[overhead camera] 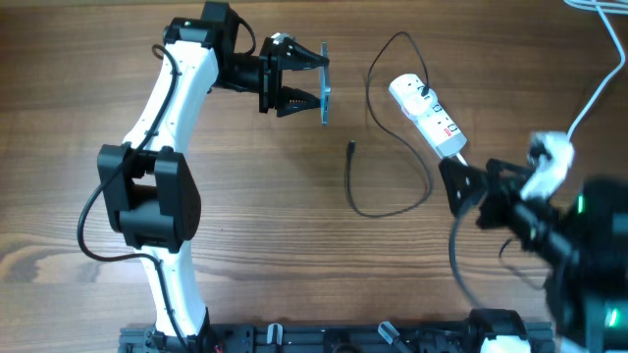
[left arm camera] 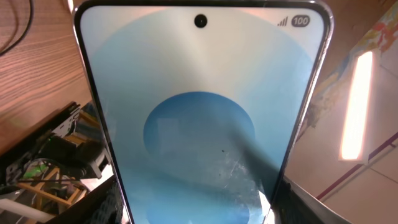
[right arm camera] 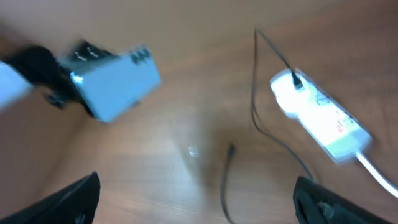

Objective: Plug charger to phone and switch on socket

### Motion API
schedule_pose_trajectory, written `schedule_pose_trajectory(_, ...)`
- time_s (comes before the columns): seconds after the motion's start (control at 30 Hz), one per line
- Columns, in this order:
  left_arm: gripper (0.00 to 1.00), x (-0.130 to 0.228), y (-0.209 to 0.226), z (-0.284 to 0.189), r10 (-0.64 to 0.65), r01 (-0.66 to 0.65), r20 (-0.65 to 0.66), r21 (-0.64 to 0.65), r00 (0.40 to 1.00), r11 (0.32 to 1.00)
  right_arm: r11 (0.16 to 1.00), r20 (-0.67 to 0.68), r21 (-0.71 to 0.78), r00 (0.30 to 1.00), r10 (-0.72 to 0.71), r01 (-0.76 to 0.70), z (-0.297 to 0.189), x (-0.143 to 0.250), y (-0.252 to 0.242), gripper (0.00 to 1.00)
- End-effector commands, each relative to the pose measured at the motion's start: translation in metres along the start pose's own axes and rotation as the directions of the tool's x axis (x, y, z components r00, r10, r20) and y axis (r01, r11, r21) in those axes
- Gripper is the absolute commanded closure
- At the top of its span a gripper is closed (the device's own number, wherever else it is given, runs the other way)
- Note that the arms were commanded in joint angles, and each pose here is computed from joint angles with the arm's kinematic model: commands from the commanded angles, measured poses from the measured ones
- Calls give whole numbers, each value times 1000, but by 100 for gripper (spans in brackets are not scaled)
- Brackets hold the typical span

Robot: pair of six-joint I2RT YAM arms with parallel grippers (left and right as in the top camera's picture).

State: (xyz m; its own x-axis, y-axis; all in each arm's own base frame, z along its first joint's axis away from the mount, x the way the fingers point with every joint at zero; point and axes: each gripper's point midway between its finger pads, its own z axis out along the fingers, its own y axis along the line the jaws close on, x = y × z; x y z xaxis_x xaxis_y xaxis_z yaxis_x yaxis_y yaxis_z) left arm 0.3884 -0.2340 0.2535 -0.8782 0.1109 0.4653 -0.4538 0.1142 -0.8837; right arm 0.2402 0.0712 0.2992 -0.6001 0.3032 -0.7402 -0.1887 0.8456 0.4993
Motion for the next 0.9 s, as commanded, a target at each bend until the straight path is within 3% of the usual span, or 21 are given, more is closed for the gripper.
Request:
schedule_pose_trajectory(0.0,39,18,-26,-5,74,-73,-17,54,997,996,926,-93,-364,986,-141,98,8,-16,62,0)
schedule_pose_trajectory(0.07,39,18,-26,-5,74,-73,-17,54,997,996,834,-77,-534,974,-211,138,13,-20,91,0)
schedule_pose_trajectory(0.13,39,18,-26,-5,74,-73,-17,54,997,996,897,-112,-415,970,-214,150,32,-19,83,0)
schedule_pose_trajectory(0.23,39,18,-26,-5,74,-73,-17,54,997,996,913,-167,-251,915,-367,320,54,-2,97,1)
schedule_pose_trajectory(0.27,39,18,-26,-5,74,-73,-17,54,997,996,927,-191,-113,908,-372,356,65,1,101,1)
schedule_pose_trajectory(0.33,39,18,-26,-5,75,-74,-17,53,997,996,913,-191,62,903,-385,403,77,4,107,0)
schedule_pose_trajectory(0.4,39,17,-26,-5,78,-77,-15,51,997,996,867,-209,108,864,-459,487,92,15,127,1)
schedule_pose_trajectory(0.5,39,17,-26,-5,78,-77,-16,51,997,996,866,-187,229,893,-410,445,120,9,147,7)
schedule_pose_trajectory(0.63,39,17,-26,-5,78,-77,-16,51,997,996,847,-110,362,920,-376,389,140,-8,143,9)
schedule_pose_trajectory(0.7,39,17,-26,-5,78,-77,-16,51,997,996,859,-93,376,936,-339,348,151,-6,142,20)
schedule_pose_trajectory(0.83,38,17,-26,-5,78,-77,-16,51,997,996,867,-86,368,941,-327,335,162,-4,146,21)
schedule_pose_trajectory(0.87,38,17,-26,-5,78,-77,-16,51,997,996,880,-91,340,943,-321,332,164,-1,150,26)
